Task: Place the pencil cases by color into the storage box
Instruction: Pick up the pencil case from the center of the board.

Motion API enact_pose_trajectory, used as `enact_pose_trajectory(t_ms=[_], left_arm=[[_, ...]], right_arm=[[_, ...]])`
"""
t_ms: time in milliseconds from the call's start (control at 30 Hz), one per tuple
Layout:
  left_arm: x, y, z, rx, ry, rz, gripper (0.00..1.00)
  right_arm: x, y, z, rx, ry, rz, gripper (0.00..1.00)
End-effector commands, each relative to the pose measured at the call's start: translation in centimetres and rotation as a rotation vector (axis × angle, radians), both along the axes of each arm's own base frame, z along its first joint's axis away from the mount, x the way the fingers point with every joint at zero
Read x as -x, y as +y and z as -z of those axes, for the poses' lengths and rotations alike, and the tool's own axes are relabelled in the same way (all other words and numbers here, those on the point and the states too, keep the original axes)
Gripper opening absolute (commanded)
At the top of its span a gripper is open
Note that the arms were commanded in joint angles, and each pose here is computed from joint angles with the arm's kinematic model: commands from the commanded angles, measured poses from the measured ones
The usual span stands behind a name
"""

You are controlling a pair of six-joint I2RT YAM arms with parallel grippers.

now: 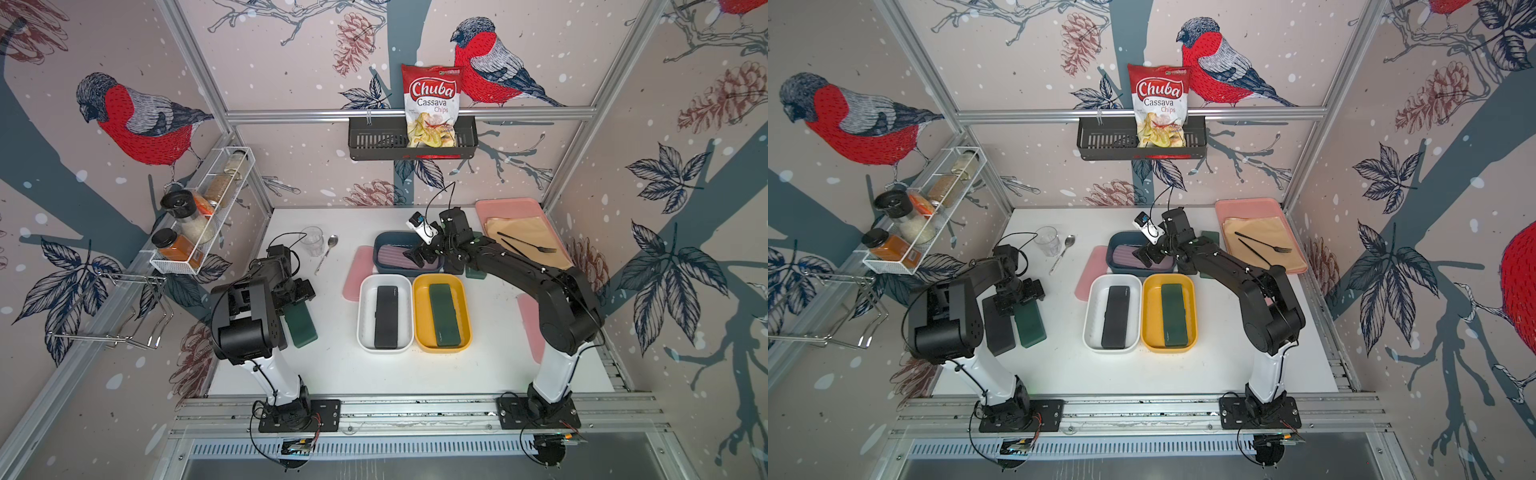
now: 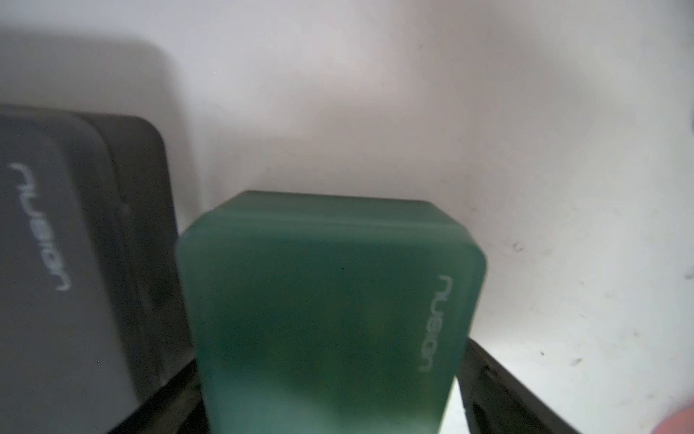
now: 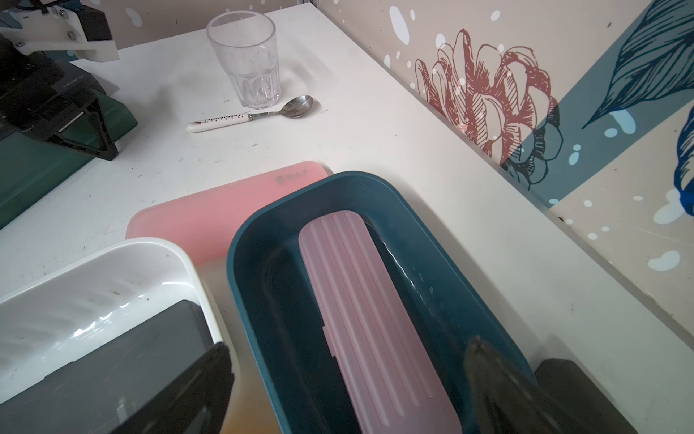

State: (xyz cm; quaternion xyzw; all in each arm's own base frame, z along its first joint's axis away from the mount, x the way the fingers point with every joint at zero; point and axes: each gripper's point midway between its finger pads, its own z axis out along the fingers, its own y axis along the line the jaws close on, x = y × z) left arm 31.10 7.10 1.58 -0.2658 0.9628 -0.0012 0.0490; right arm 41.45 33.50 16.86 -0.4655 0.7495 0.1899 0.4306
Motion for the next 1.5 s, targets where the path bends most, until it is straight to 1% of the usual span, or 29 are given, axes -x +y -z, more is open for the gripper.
enact_pose_trajectory(t_ms=[0, 100, 167, 367, 500, 700, 867, 1000, 1133, 1267, 1467], left_arm=[[0.3, 0.3, 0.2, -0.016, 0.010, -0.009, 0.93], [0.6, 0.6, 0.4, -0.031, 0.022, -0.011, 0.87], [0.8, 0.7, 0.5, -0.039, 0.028, -0.013, 0.81], [1.0, 0.9, 0.5, -0.053, 0.033, -0.014, 0.65], [1.0, 0.9, 0.1, -0.057, 0.027, -0.014, 0.60], [0.7, 0.4, -1.6, -0.034, -0.013, -0.012, 0.57], [0.4, -0.3, -3.8, -0.014, -0.059, -0.002, 0.56], [0.4, -1.4, -5.8, -0.015, -0.085, 0.030, 0.56], [0.0, -3.4, -8.1, -0.013, -0.124, 0.078, 0.57], [-0.2, -6.0, -9.9, 0.037, -0.168, 0.109, 0.57], [-0.3, -9.5, -12.5, 0.064, -0.216, 0.164, 0.57]], right_arm=[[0.0, 0.0, -0.9, -0.002, -0.016, 0.000, 1.00], [0.0, 0.0, -1.2, 0.001, -0.019, 0.003, 1.00], [0.1, 0.0, -1.3, 0.006, -0.020, 0.004, 1.00], [0.3, -0.1, -1.8, 0.017, -0.024, 0.012, 1.00], [0.6, -0.3, -2.1, 0.027, -0.025, 0.022, 1.00], [0.8, -0.6, -3.0, 0.018, -0.020, 0.044, 1.00], [1.0, -1.1, -3.6, 0.018, -0.014, 0.065, 1.00], [1.1, -1.7, -3.7, 0.031, -0.002, 0.086, 1.00], [0.9, -2.6, -3.9, 0.048, 0.011, 0.117, 1.00], [0.4, -3.9, -4.1, 0.057, 0.027, 0.164, 1.00], [-0.4, -6.4, -4.7, 0.063, 0.045, 0.249, 1.00]])
